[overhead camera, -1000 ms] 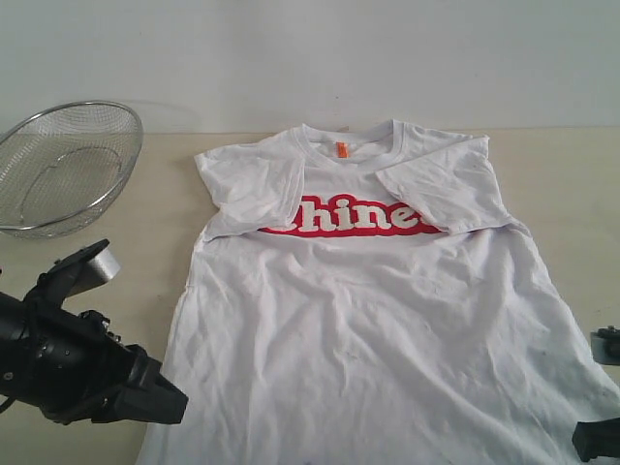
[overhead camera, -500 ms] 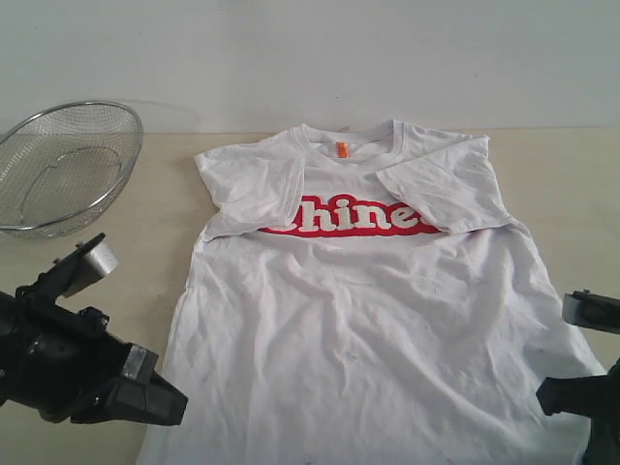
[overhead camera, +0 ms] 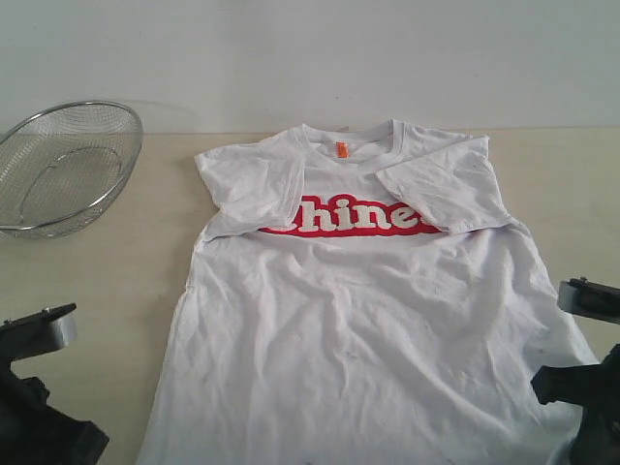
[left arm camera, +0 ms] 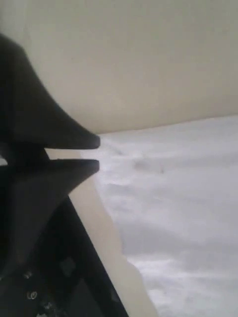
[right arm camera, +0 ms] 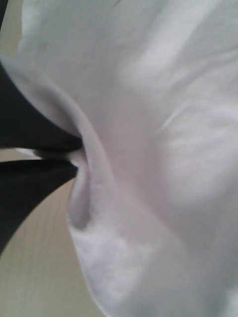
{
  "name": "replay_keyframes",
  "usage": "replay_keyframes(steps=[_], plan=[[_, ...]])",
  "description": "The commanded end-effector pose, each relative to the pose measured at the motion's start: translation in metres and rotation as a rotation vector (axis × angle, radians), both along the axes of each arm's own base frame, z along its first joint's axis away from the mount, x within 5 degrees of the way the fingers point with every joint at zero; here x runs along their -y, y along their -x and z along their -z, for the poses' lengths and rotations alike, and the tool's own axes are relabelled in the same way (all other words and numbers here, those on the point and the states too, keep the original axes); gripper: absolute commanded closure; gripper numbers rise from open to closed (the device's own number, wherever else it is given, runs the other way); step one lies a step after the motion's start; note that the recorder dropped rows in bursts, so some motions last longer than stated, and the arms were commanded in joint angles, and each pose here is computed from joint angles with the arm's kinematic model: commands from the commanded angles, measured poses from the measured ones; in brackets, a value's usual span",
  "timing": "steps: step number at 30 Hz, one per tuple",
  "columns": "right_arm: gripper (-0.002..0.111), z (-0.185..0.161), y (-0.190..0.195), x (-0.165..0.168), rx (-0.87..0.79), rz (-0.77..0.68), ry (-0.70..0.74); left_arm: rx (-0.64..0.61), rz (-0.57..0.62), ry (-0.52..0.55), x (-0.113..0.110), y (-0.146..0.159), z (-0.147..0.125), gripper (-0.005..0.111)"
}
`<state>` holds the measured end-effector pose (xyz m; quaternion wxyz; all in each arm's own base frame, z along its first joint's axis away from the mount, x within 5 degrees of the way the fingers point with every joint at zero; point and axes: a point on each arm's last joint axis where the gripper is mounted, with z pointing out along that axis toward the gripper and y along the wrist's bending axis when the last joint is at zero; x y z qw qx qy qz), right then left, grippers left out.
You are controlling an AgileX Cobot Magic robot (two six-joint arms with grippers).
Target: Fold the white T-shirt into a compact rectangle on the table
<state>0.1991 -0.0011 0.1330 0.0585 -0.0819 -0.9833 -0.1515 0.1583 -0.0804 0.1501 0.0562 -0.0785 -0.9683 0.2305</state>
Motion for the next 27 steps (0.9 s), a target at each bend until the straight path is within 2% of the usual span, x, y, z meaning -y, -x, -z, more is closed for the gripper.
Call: replay_keyframes(steps=[1,3,4,6,8,13,27], plan=[[0.108,-0.002,-0.001,0.0,0.02,0.002,0.0,-0.075,0.005,0.005,-0.001,0.012,0.003,0.093],[0.108,-0.002,-0.001,0.0,0.02,0.002,0.0,-0.077,-0.005,0.001,-0.002,0.015,0.006,0.083],[0.108,-0.002,-0.001,0.0,0.023,0.003,-0.001,-0.069,-0.031,0.003,-0.002,0.015,0.008,0.071],[0.108,-0.002,-0.001,0.0,0.023,0.005,-0.002,-0.059,-0.097,0.031,0.0,0.014,0.01,0.058],[0.108,-0.002,-0.001,0.0,0.023,0.003,-0.002,-0.026,-0.101,0.06,0.002,0.012,0.009,0.057],[0.108,-0.002,-0.002,0.0,0.024,0.002,-0.004,0.01,-0.133,0.029,-0.001,0.013,0.016,0.057],[0.108,-0.002,-0.002,0.0,0.028,0.005,-0.003,-0.122,-0.132,0.077,0.006,0.012,0.039,0.057]])
